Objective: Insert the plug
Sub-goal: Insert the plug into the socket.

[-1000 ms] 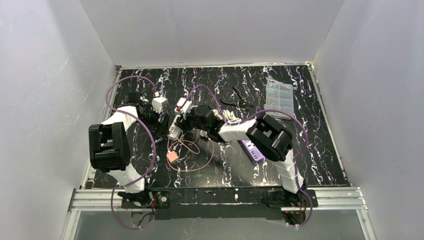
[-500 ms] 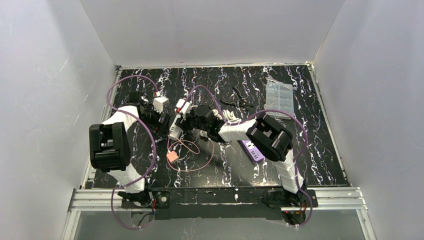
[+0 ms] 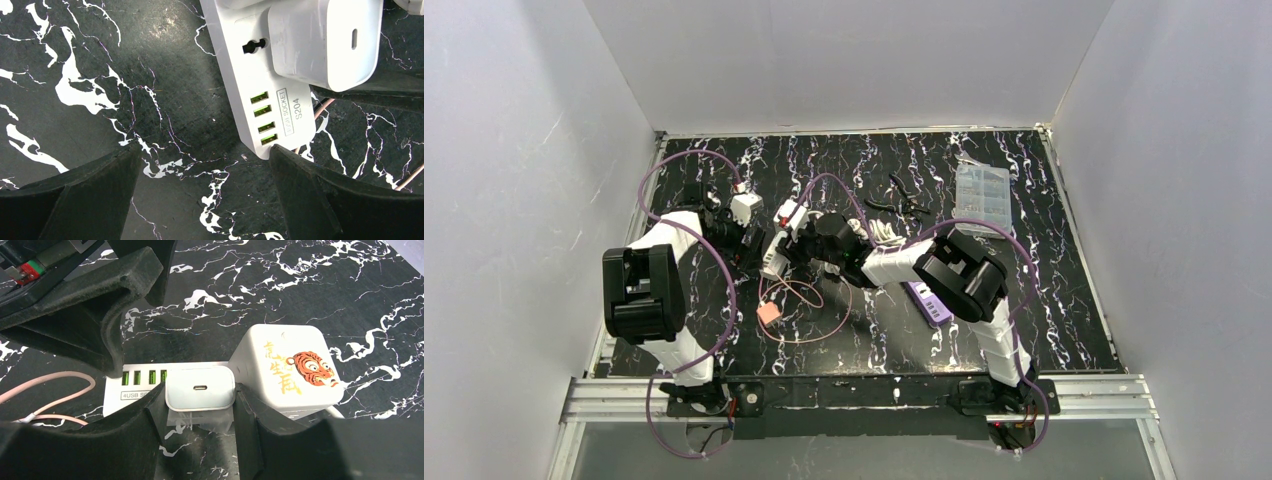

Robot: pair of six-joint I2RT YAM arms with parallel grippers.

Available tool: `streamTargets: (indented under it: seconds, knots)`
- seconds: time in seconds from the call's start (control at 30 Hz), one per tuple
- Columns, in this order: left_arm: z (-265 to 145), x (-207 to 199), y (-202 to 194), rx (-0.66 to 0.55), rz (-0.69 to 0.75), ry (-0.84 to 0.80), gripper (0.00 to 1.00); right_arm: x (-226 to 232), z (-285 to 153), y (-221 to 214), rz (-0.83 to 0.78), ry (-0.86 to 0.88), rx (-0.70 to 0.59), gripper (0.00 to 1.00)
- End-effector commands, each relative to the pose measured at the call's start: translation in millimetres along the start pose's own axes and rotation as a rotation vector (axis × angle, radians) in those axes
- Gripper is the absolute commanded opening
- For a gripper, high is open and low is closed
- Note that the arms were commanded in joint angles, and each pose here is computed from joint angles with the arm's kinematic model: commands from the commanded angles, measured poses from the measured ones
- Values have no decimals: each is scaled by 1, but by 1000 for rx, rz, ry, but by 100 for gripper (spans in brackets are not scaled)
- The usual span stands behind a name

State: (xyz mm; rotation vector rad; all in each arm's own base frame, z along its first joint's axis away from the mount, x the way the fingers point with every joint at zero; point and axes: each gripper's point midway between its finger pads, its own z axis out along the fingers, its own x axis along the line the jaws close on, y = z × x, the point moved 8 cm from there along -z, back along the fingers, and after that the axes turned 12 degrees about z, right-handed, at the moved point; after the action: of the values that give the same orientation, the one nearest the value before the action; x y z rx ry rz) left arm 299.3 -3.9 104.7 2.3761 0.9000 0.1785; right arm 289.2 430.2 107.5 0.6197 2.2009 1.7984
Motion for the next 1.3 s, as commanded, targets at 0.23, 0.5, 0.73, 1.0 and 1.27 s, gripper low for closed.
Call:
streamTargets:
  seconds: [0.23,0.5,0.73,1.0,1.27]
  knots:
    - [-6,2,3,35,20,6,98,-3,0,-31,91,-26,106,1]
    - [-31,4,29,-38,18,47,98,2,-1,-56,164,-3,232,1]
    - [-52,14,83,-207,-26,6,98,1,-6,-60,178,-23,245,1]
    - [-24,6,86,-165,-14,-101,98,0,-6,-55,181,-38,228,1]
    - [-5,-7,80,-90,62,-120,98,0,-4,-56,202,-49,220,3]
